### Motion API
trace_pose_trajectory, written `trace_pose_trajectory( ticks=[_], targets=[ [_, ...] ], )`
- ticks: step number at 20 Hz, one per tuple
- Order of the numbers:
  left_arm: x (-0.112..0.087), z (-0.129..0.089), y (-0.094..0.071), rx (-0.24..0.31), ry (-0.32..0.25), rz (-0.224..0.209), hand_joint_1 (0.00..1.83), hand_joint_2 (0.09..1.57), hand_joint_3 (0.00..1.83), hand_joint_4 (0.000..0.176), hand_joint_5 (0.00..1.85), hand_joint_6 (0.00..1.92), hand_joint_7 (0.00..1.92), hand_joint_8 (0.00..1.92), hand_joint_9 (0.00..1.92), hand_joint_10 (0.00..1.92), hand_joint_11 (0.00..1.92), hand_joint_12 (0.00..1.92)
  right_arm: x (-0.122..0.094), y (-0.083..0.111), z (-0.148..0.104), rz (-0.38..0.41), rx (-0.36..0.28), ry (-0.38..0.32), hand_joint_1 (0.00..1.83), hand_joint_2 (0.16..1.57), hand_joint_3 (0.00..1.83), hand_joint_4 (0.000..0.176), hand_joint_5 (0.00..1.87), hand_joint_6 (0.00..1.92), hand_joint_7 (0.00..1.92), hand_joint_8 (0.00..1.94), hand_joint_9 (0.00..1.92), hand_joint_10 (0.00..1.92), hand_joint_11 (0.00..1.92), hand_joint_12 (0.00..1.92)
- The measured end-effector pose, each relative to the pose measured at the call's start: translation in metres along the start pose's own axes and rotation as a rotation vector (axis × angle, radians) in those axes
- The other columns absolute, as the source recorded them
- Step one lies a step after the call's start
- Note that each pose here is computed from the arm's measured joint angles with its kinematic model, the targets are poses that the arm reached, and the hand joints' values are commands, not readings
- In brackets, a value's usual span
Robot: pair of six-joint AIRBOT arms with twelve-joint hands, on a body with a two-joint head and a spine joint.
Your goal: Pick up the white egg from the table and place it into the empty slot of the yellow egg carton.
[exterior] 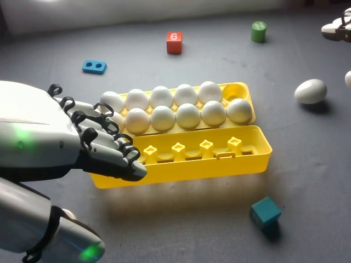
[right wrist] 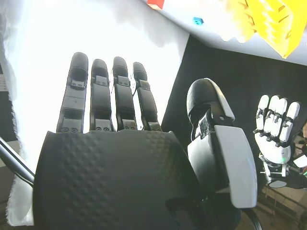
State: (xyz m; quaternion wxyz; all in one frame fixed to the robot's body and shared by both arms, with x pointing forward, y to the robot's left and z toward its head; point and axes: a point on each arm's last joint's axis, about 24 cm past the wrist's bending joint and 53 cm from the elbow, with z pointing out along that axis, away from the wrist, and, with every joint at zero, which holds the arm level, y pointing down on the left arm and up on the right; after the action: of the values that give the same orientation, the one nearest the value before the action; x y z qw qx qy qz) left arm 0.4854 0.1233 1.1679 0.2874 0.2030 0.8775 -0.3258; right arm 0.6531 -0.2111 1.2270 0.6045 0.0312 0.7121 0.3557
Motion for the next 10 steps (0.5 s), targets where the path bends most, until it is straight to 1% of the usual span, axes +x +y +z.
trace_pose_trajectory(
  ticks=[1, 2, 4, 5, 7, 9, 10],
  targets=[
    [0.0000, 0.0000, 0.0001, 0.000, 0.000, 0.000, 0.00, 1.01, 0.15, 0.000, 0.02, 0.01, 0.00, 0.00, 0.00, 0.00, 0.00, 0.04, 0.0000, 0.0000, 0.0000, 0.000, 0.000, 0.000, 0.15, 0.77, 0.11, 0.166, 0.03, 0.01, 0.00, 0.00, 0.00, 0.00, 0.00, 0.00],
    [0.0002, 0.0000, 0.0003, -0.001, 0.001, 0.001, 0.00, 1.06, 0.04, 0.000, 0.02, 0.00, 0.00, 0.00, 0.00, 0.00, 0.01, 0.04, 0.0003, 0.0000, 0.0000, -0.001, 0.000, 0.001, 0.17, 0.80, 0.03, 0.163, 0.06, 0.01, 0.00, 0.00, 0.00, 0.00, 0.00, 0.00],
    [-0.0007, 0.0000, -0.0005, 0.002, -0.003, -0.002, 0.00, 1.07, 0.03, 0.000, 0.02, 0.00, 0.00, 0.00, 0.00, 0.00, 0.00, 0.02, -0.0001, 0.0003, -0.0001, -0.003, -0.001, 0.000, 0.19, 0.80, 0.03, 0.174, 0.08, 0.01, 0.00, 0.00, 0.00, 0.00, 0.00, 0.00],
    [-0.0006, 0.0000, -0.0004, 0.002, -0.003, -0.002, 0.00, 1.07, 0.02, 0.000, 0.04, 0.01, 0.01, 0.00, 0.00, 0.00, 0.02, 0.02, 0.0009, 0.0009, 0.0000, -0.006, -0.003, 0.003, 0.19, 0.80, 0.03, 0.176, 0.10, 0.02, 0.00, 0.00, 0.00, 0.00, 0.00, 0.00],
    [-0.0006, 0.0000, -0.0003, 0.001, -0.002, -0.002, 0.00, 1.08, 0.02, 0.000, 0.03, 0.00, 0.00, 0.00, 0.00, 0.00, 0.00, 0.00, 0.0031, 0.0007, -0.0005, -0.006, -0.002, 0.008, 0.14, 0.80, 0.02, 0.176, 0.10, 0.01, 0.00, 0.00, 0.00, 0.00, 0.00, 0.00],
    [-0.0006, -0.0001, -0.0007, 0.003, -0.003, -0.003, 0.00, 1.09, 0.02, 0.000, 0.05, 0.01, 0.02, 0.01, 0.01, 0.00, 0.01, 0.01, 0.0030, 0.0006, -0.0006, -0.006, -0.001, 0.008, 0.13, 0.80, 0.02, 0.166, 0.09, 0.01, 0.00, 0.00, 0.00, 0.00, 0.00, 0.00],
    [-0.0006, 0.0000, -0.0020, 0.009, -0.003, -0.008, 0.00, 1.08, 0.02, 0.000, 0.06, 0.01, 0.03, 0.01, 0.01, 0.01, 0.02, 0.01, 0.0029, 0.0006, -0.0006, -0.006, -0.002, 0.008, 0.14, 0.80, 0.02, 0.172, 0.09, 0.01, 0.00, 0.00, 0.00, 0.00, 0.00, 0.00]
  ],
)
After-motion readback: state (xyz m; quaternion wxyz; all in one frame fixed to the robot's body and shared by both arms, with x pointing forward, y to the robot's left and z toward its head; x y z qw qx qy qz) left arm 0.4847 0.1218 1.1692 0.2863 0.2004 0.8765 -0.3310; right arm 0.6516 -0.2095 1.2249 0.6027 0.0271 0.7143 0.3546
